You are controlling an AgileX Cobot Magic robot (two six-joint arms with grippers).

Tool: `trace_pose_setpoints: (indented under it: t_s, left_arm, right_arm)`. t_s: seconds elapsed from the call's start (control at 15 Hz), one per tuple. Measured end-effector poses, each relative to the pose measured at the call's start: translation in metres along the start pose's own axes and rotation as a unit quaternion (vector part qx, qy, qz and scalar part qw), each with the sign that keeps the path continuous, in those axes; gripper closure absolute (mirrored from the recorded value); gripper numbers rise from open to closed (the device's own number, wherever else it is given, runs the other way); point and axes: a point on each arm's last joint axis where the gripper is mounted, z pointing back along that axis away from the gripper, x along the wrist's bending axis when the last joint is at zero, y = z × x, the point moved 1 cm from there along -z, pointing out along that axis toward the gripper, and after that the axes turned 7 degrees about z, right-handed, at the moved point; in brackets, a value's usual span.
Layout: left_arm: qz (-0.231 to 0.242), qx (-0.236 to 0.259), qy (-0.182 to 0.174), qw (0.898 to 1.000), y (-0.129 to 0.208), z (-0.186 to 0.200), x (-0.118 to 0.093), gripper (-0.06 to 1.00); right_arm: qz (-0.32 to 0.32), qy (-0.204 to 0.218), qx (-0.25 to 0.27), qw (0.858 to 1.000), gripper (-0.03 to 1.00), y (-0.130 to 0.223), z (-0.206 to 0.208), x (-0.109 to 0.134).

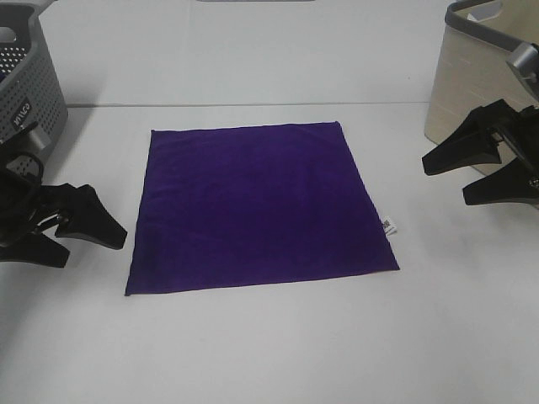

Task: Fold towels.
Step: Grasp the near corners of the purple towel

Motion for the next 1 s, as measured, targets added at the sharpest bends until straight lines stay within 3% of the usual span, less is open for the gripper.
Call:
trace_pose_setpoints:
  t_s: [0.47, 0.6, 0.73, 1.0]
  left_arm:
    - [0.021, -0.003, -0.003, 1.0, -0.001, 0.0, 0.001, -0.04]
    - [0.025, -0.004, -0.003, 1.0, -0.001, 0.0, 0.001, -0.04]
    - [0.032, -0.015, -0.014, 0.999, -0.003, 0.0, 0.003, -0.04]
    - [0.041, -0.017, -0.022, 0.999, -0.004, -0.003, 0.007, -0.04]
  right_arm:
    - [-0.013, 0.011, -0.011, 1.0, 0.07, -0.002, 0.0, -0.002]
    - [-0.017, 0.01, 0.003, 1.0, 0.11, -0.002, -0.012, -0.004]
    - [-0.03, 0.008, 0.047, 0.998, 0.13, -0.005, -0.04, -0.031]
    - [-0.057, -0.003, 0.1, 0.993, 0.14, 0.006, -0.076, -0.058]
